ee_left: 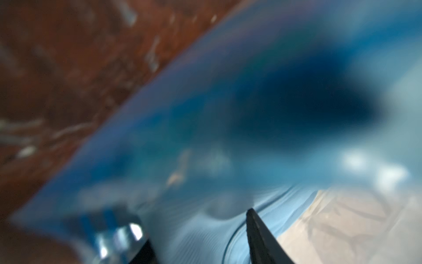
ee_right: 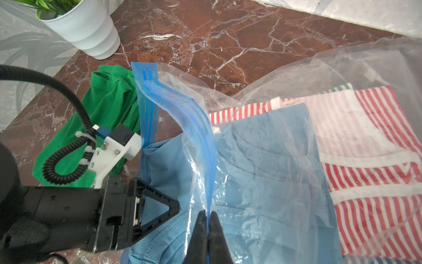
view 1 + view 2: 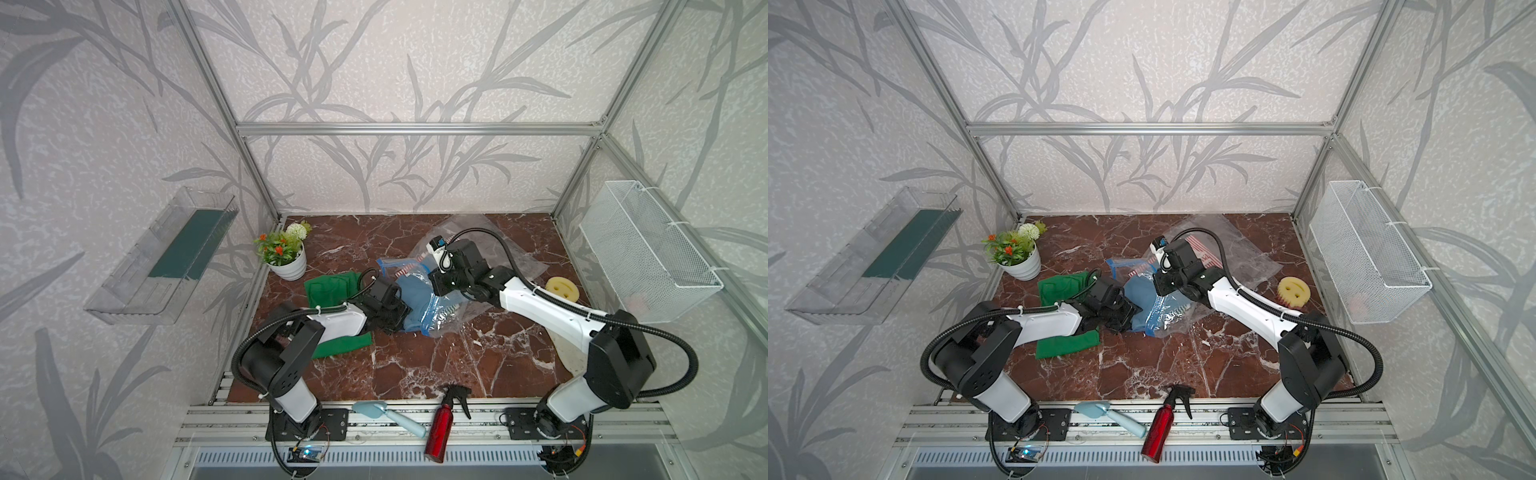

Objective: Take the tank top out of the vacuum bag
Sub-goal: Take out the tank top from the vacuum bag.

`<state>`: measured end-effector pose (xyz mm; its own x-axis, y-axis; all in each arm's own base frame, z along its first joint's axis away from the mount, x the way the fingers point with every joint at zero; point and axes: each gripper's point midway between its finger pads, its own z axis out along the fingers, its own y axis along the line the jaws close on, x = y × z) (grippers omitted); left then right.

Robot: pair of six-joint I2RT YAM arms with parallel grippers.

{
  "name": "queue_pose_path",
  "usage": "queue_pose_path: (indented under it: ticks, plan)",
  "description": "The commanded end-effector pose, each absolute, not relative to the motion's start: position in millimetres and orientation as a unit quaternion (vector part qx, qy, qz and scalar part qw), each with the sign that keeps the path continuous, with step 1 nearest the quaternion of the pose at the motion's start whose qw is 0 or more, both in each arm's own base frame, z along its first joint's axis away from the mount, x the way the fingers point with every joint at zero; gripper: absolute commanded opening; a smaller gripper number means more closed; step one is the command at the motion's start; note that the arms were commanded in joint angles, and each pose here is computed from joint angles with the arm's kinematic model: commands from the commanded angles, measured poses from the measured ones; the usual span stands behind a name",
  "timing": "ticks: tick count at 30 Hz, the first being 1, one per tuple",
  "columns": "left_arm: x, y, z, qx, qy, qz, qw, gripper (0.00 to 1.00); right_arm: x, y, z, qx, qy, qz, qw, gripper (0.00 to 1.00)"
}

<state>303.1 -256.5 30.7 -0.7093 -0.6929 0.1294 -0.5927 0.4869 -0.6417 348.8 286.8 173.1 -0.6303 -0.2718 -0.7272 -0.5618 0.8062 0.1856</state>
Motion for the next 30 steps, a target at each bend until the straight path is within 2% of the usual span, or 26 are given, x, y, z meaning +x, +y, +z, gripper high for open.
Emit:
queue_pose_path:
  ticks: [1, 3, 6, 8, 21, 30]
  plan:
    - [310.8, -258.4, 13.6, -0.403, 0.848, -0.336, 0.07, 0.49, 352.0, 288.7, 182.2, -0.234, 0.876, 0.209, 0.367, 0.0]
    - [314.7, -257.1, 12.5, -0.398, 0.852, -0.331, 0.082, 0.39, 350.8, 287.0, 181.6, -0.232, 0.877, 0.208, 0.366, 0.0]
    - [318.7, -255.6, 18.4, -0.387, 0.856, -0.328, 0.097, 0.08, 349.1, 285.4, 180.5, -0.232, 0.877, 0.207, 0.365, 0.0]
    - [320.8, -254.9, 29.2, -0.375, 0.861, -0.327, 0.107, 0.0, 349.1, 283.3, 178.8, -0.232, 0.879, 0.201, 0.365, 0.0]
    - [321.8, -246.4, 125.0, -0.339, 0.859, -0.346, 0.162, 0.0, 358.6, 274.5, 178.1, -0.232, 0.887, 0.168, 0.361, 0.0]
    - [311.5, -211.2, 184.6, -0.369, 0.849, -0.312, 0.212, 0.0, 357.4, 272.7, 175.5, -0.23, 0.891, 0.17, 0.352, 0.0]
